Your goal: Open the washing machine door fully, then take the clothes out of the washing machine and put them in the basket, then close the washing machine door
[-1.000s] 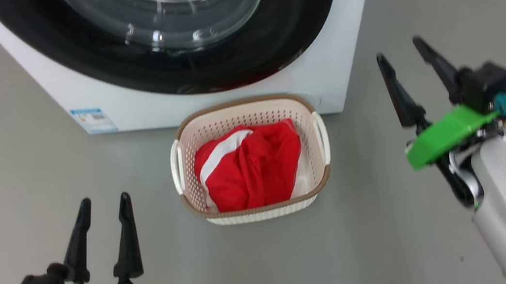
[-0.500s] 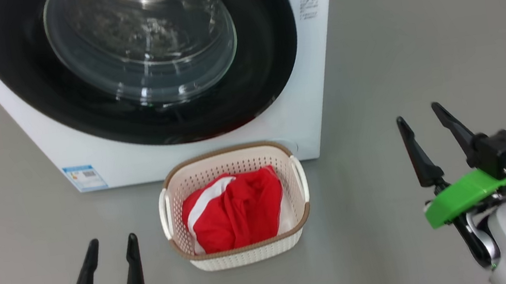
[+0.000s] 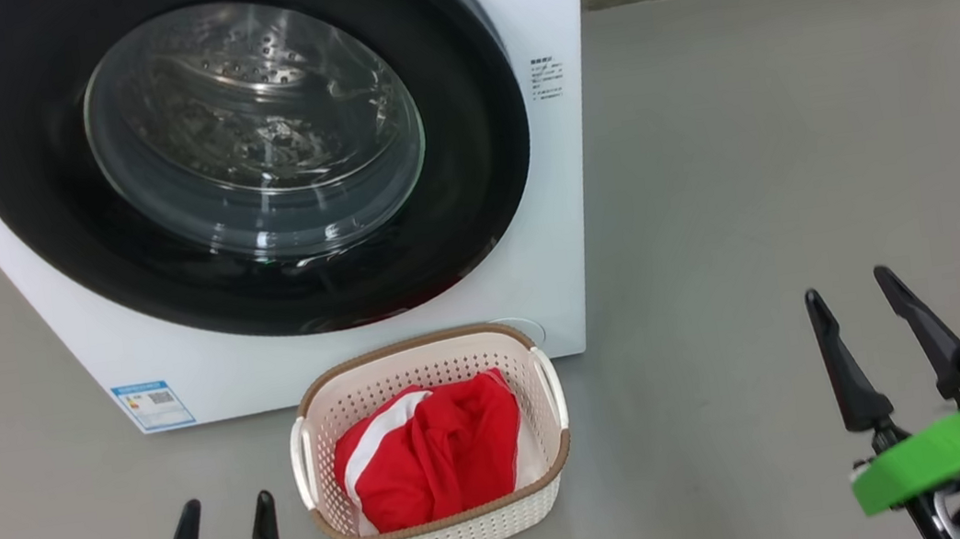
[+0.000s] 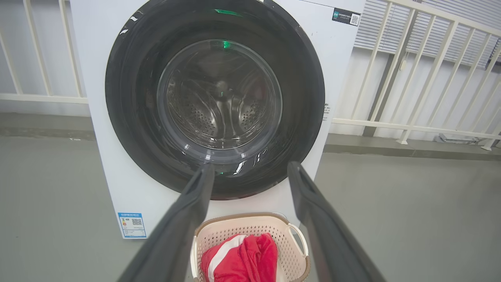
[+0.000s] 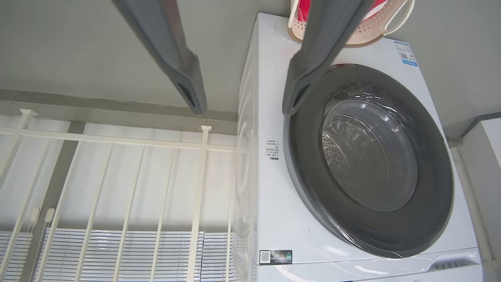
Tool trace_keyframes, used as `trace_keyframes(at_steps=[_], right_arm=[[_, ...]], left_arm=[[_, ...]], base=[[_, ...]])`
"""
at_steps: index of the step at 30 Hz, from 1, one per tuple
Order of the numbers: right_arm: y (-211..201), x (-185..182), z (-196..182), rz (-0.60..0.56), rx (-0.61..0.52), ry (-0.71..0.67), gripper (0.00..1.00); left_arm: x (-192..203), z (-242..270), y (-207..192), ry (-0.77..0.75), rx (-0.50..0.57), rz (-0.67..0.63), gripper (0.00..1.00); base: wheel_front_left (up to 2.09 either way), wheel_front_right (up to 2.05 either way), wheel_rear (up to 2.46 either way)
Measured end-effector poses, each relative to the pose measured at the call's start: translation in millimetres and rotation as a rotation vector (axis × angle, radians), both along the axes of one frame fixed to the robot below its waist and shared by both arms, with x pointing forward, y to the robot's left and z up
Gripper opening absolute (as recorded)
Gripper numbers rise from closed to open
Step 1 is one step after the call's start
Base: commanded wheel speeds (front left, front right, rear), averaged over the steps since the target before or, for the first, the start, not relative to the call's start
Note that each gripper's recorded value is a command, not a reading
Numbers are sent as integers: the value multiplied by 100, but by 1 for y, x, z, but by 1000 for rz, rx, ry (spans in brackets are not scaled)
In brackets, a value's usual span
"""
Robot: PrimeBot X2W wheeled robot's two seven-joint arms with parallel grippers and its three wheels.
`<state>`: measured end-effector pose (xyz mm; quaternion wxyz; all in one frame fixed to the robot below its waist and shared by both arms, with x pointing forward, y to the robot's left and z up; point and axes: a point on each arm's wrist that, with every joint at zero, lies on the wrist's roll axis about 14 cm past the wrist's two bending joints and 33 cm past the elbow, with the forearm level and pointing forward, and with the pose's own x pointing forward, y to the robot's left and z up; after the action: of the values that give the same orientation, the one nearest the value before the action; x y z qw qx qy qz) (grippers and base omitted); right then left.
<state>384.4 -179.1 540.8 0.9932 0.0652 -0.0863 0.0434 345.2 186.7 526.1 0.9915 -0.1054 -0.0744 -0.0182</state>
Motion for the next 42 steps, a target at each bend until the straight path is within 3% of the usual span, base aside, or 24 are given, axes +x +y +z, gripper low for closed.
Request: trace_keyframes(at_steps=[16, 33, 34, 42], right_arm=[[-13, -47, -13, -57, 30, 20, 100], [-19, -55, -13, -85, 40, 18, 100], [-19, -55, -15, -84, 42, 24, 0], [-15, -70, -64, -93, 76, 178, 0]], left_arm=[[-12, 11, -3, -37, 44, -16, 100], [-18, 8, -10, -29, 60, -30, 100], [-18, 5, -12, -23, 66, -35, 0], [-22, -29, -20, 93, 30, -47, 0]], base=[[0, 0, 0], [0, 0, 0], [0, 0, 0], [0, 0, 0]])
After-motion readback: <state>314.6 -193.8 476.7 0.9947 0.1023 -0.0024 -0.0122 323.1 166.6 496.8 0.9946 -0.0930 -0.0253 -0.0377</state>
